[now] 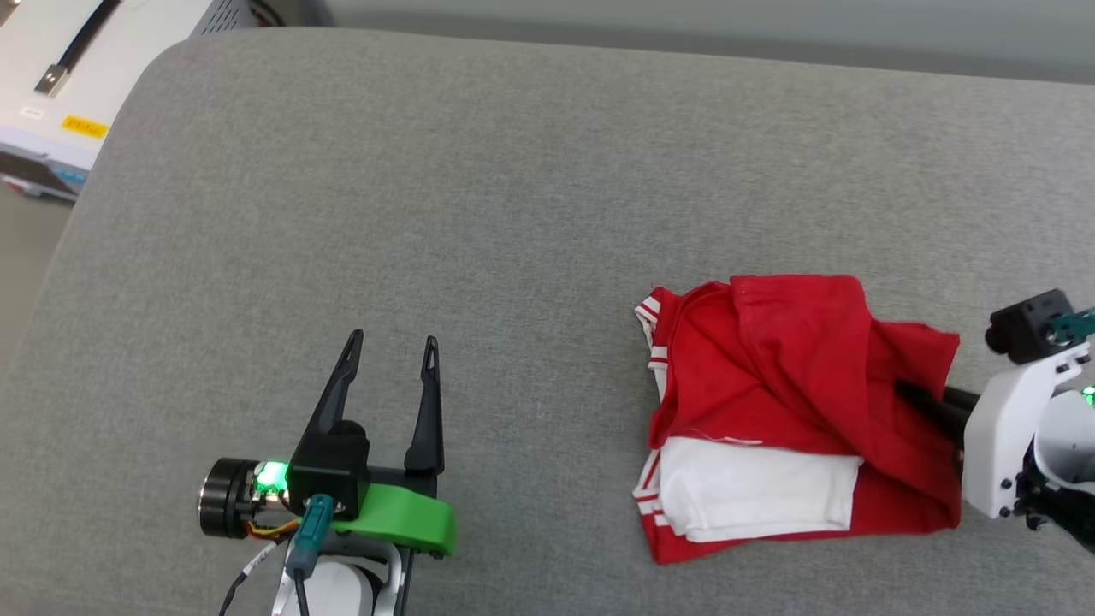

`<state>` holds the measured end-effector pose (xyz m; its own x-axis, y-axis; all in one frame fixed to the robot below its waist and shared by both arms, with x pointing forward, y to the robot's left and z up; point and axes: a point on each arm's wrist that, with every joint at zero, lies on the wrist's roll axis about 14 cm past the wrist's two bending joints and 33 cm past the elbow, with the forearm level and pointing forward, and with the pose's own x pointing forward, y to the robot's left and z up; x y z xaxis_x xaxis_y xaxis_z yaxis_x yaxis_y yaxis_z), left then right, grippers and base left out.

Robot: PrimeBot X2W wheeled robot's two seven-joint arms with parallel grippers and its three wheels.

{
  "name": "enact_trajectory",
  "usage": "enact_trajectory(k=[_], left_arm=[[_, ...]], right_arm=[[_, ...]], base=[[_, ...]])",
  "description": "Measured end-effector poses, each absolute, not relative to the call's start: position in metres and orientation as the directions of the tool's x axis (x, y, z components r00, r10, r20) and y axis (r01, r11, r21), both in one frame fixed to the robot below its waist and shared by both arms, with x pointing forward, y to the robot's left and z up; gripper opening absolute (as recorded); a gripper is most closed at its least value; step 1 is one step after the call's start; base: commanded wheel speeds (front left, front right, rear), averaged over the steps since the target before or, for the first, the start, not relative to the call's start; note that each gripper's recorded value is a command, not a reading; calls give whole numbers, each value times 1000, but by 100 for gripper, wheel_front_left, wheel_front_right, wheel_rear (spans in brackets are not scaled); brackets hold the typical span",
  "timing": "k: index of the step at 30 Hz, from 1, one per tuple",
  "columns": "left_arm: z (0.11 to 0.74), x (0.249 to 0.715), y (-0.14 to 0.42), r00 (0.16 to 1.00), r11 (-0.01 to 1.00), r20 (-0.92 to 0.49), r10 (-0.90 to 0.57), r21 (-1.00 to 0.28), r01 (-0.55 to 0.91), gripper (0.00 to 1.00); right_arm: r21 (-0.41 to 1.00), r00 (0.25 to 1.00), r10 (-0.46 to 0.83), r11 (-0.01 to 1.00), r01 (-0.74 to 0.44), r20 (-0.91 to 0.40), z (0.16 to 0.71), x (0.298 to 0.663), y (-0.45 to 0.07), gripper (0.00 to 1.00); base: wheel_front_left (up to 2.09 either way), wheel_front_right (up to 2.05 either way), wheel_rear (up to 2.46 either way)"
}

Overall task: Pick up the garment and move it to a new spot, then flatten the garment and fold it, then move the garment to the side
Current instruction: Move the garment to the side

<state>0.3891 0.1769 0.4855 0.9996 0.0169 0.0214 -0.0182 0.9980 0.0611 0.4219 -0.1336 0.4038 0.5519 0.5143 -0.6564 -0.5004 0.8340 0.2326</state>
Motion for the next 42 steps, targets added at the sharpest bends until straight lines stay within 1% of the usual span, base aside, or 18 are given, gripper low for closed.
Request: enact_trajectory(k=[6,10,14,23,27,32,36,42], left_arm=[[487,388,164,999,999,29,-20,49,19,100],[490,392,152,998,998,40,-55,40,54,100],[491,399,136,994,994,49,-102,31,101,100],[492,418,101,975,978,68,-210,22,209,100],[492,431,89,966,969,80,-247,25,246,100],[487,449,78,955,959,90,-282,28,281,100],[482,466,73,949,954,98,-299,33,298,100],[461,480,77,955,957,71,-290,35,288,100]], right_arm=[[116,672,466,860,-497,-575,442,435,-159,0],[5,745,418,874,-486,-520,471,440,-182,0],[-70,797,364,891,-449,-482,491,437,-206,0],[-142,883,232,939,-312,-408,520,423,-259,0],[-172,908,168,953,-249,-384,529,423,-282,0],[-195,919,77,967,-163,-387,527,433,-314,0],[-225,902,-24,971,-82,-432,511,443,-350,0],[-274,858,-173,961,39,-484,489,462,-402,0]], base=[[0,0,0],[0,0,0],[0,0,0],[0,0,0],[0,0,0],[0,0,0],[0,0,0],[0,0,0]])
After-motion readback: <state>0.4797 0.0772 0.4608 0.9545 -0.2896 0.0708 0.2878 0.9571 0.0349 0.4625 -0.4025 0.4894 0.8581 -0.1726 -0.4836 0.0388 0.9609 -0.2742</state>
